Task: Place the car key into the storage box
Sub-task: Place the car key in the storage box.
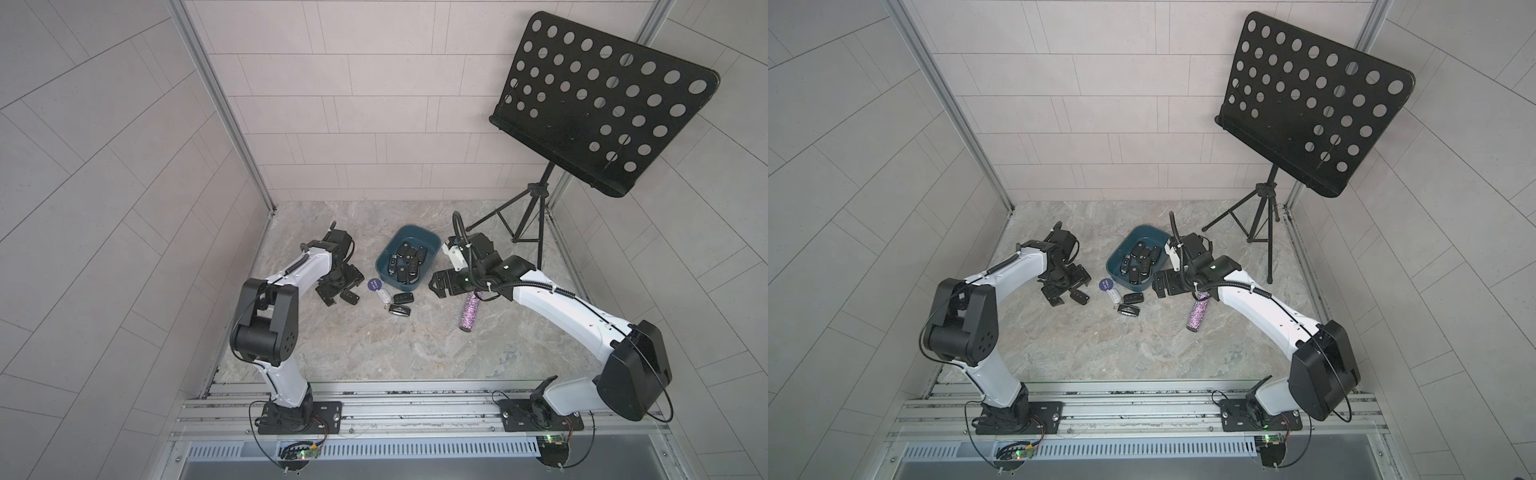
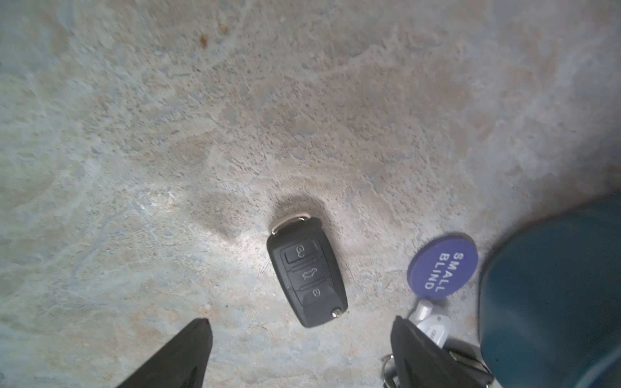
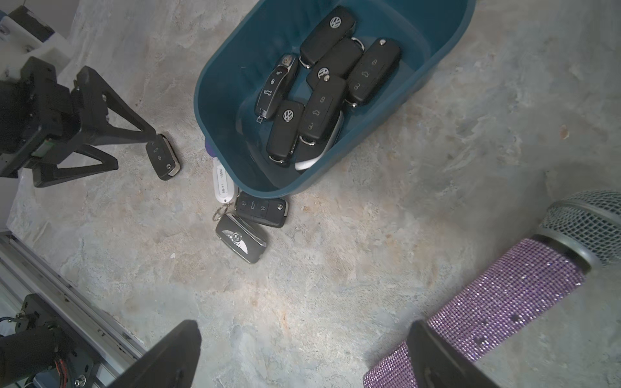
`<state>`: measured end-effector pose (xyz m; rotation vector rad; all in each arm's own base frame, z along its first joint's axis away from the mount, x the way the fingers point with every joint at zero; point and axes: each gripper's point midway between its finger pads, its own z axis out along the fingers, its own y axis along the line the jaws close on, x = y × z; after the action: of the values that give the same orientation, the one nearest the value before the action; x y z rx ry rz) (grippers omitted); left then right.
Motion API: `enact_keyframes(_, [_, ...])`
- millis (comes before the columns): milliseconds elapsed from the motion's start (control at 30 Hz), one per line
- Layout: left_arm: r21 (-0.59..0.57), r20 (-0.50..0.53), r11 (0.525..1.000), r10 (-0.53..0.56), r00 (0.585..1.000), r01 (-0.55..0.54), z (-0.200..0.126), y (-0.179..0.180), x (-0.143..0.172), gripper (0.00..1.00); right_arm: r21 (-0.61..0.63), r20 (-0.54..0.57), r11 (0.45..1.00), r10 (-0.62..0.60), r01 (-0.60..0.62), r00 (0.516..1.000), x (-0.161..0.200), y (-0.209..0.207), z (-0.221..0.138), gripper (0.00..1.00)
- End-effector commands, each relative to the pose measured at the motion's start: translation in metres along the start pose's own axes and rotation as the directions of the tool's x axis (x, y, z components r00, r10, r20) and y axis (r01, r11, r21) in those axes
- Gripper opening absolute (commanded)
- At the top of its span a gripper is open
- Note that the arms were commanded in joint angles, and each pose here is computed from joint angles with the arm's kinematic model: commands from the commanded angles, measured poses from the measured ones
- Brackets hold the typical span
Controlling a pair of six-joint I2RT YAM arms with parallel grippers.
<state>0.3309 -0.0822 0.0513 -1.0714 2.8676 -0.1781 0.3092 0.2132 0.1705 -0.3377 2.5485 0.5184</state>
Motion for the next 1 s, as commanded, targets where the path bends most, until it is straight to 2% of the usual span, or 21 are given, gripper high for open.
enact_keyframes(0, [-0.030, 0.024, 0.997, -0.068, 0.997, 0.069, 0.006, 0.002, -0.004, 0.87, 0.015, 0.044, 1.000, 0.003, -0.003, 0.999, -0.004, -0.004, -0.009, 1.00])
enact_keyframes(200, [-0.036, 0.034, 0.994, -0.100, 0.994, 0.101, 0.016, 0.001, -0.008, 0.77, 0.033, 0.049, 0.999, -0.008, 0.006, 0.999, 0.001, -0.008, -0.015, 1.00])
enact_keyframes(367, [-0.030, 0.037, 0.993, -0.117, 0.992, 0.118, 0.024, -0.003, -0.011, 0.73, 0.038, 0.047, 0.999, -0.016, 0.014, 0.999, 0.001, -0.009, -0.018, 1.00])
enact_keyframes(967, [-0.078, 0.024, 0.994, -0.074, 0.997, 0.076, 0.046, 0.002, -0.007, 0.54, 0.066, 0.060, 0.998, 0.012, -0.016, 0.998, 0.000, -0.015, -0.020, 1.00])
